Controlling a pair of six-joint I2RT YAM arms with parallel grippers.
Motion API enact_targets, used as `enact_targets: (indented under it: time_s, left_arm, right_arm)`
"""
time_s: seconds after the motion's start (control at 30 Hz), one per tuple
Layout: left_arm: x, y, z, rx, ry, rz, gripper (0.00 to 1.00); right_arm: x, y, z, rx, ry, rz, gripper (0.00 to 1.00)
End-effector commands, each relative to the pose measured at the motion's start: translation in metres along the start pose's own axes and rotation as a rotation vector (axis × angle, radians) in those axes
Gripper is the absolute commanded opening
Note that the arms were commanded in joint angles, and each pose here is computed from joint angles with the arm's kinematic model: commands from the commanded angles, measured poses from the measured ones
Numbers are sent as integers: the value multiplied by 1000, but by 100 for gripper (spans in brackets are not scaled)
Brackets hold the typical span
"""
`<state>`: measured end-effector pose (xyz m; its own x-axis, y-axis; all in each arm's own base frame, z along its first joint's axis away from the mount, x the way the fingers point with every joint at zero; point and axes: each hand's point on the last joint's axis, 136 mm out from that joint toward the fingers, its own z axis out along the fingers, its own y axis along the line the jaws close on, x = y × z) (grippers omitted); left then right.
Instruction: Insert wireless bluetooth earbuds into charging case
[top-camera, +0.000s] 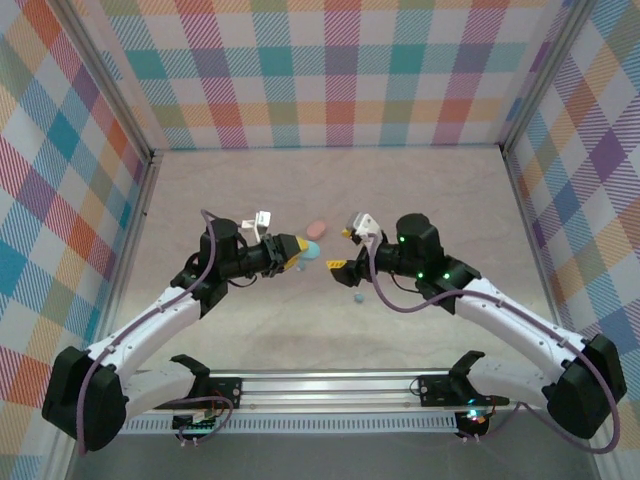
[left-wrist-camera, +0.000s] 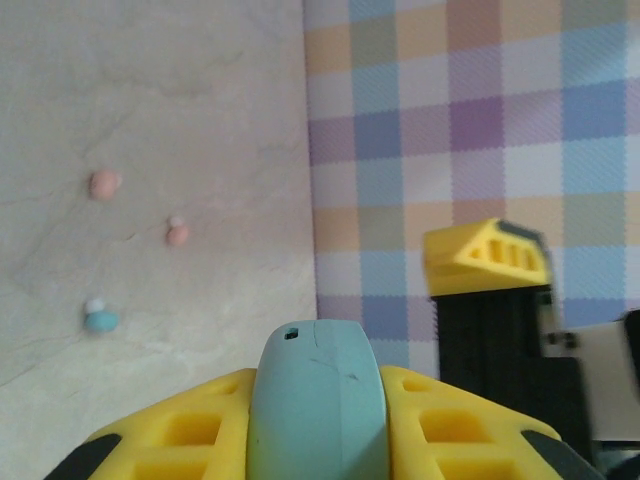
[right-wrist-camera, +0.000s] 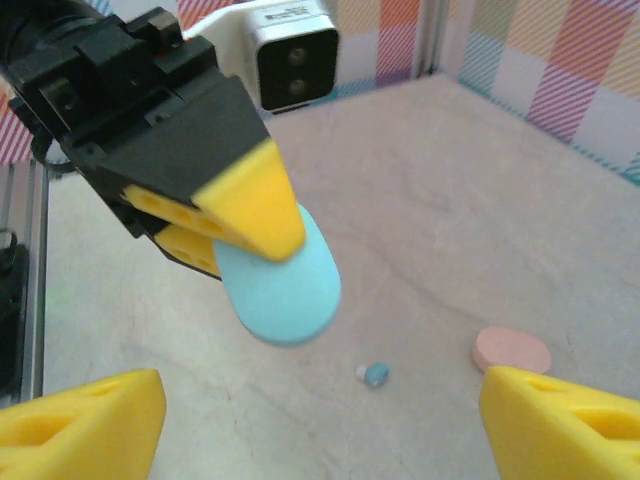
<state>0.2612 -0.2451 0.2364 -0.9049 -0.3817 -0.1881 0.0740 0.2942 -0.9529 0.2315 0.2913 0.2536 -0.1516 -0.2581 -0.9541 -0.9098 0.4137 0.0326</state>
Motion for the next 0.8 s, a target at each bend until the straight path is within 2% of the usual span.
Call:
enact_targets:
  time_s: [0.0,0.33,0.47,0.77]
  left_arm:
    - [-19,-35,-9,98,-85,-31,23]
    - [-20,-60,-17,199,-91,-77,22]
    - [-18,-60,-17,194,-87,-74,22]
    - [-14,-62,-16,201,-56,-71,22]
  right_arm:
    - [-32,10,2,-78,-160,24,83]
    - [-53,23,30,-251,-161,-16,75]
    - [-57,23,36,-274,-167,-34,72]
    - [-54,30,41,-331,-118,-107,58]
